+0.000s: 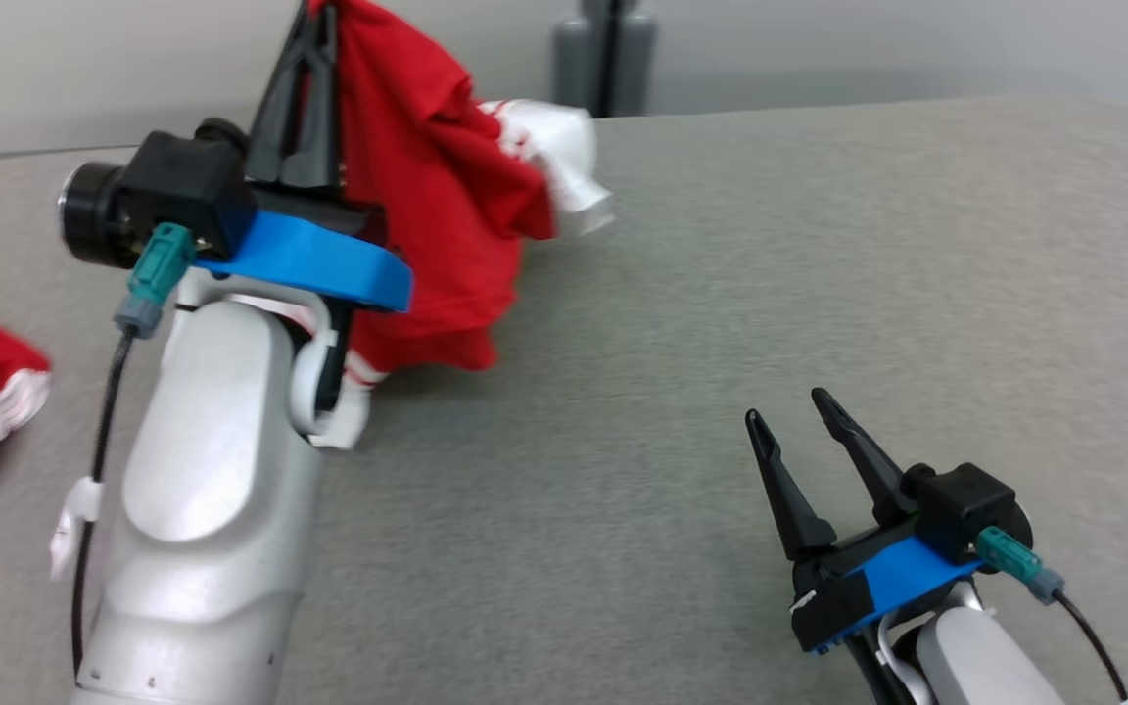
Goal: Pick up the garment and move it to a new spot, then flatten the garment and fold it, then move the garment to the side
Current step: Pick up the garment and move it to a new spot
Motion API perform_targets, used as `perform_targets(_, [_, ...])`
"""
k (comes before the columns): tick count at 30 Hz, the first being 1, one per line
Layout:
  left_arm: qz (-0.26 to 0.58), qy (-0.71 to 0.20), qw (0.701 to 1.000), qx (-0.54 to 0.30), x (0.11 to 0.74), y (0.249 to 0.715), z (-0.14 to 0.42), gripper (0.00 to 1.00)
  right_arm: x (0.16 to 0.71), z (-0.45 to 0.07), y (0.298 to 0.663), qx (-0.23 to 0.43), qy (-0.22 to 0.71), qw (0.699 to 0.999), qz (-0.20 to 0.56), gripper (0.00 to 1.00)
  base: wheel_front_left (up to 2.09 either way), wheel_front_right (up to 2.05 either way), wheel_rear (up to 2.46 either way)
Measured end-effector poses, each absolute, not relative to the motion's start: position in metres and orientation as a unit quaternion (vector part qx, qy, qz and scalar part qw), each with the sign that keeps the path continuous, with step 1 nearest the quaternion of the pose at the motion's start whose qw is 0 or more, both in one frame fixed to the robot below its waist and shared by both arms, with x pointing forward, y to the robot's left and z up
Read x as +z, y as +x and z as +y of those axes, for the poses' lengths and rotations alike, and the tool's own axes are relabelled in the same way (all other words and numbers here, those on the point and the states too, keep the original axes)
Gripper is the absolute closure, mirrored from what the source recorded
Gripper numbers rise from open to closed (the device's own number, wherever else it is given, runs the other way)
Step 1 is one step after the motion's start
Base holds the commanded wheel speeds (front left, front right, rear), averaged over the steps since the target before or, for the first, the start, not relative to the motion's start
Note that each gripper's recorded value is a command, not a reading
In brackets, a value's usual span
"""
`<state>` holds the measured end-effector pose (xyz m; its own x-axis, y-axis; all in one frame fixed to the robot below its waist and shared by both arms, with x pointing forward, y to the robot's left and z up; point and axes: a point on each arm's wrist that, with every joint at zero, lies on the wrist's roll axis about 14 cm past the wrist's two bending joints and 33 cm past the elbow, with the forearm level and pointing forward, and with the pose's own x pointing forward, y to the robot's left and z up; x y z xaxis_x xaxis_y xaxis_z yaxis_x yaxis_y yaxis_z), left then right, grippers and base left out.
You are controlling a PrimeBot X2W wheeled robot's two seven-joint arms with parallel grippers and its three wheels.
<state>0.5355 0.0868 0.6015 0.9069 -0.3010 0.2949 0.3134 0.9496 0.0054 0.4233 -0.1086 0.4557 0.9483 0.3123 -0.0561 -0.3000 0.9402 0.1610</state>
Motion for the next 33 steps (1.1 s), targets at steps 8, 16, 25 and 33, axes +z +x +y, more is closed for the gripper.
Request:
perform_targets(8, [-0.116,-0.129,0.932,-0.318,0.598,0.494,-0.046,1.0,0.469,-0.153,0.396,0.086,0.071,0.993,0.027,0.0,0.0,0.0,0.0])
perform_targets(16, [-0.043,-0.12,0.929,-0.346,0.556,0.466,-0.09,0.0,0.481,-0.181,0.379,0.044,0.069,0.997,0.011,0.0,0.0,0.0,0.0])
perform_targets(25, [0.012,-0.098,0.977,-0.188,0.501,0.46,0.014,0.0,0.491,-0.172,0.376,0.054,0.077,0.996,-0.006,0.0,0.0,0.0,0.0])
perform_targets(33, [0.038,-0.085,0.995,-0.041,0.465,0.399,0.127,0.0,0.493,-0.146,0.37,0.088,0.083,0.993,-0.011,0.0,0.0,0.0,0.0])
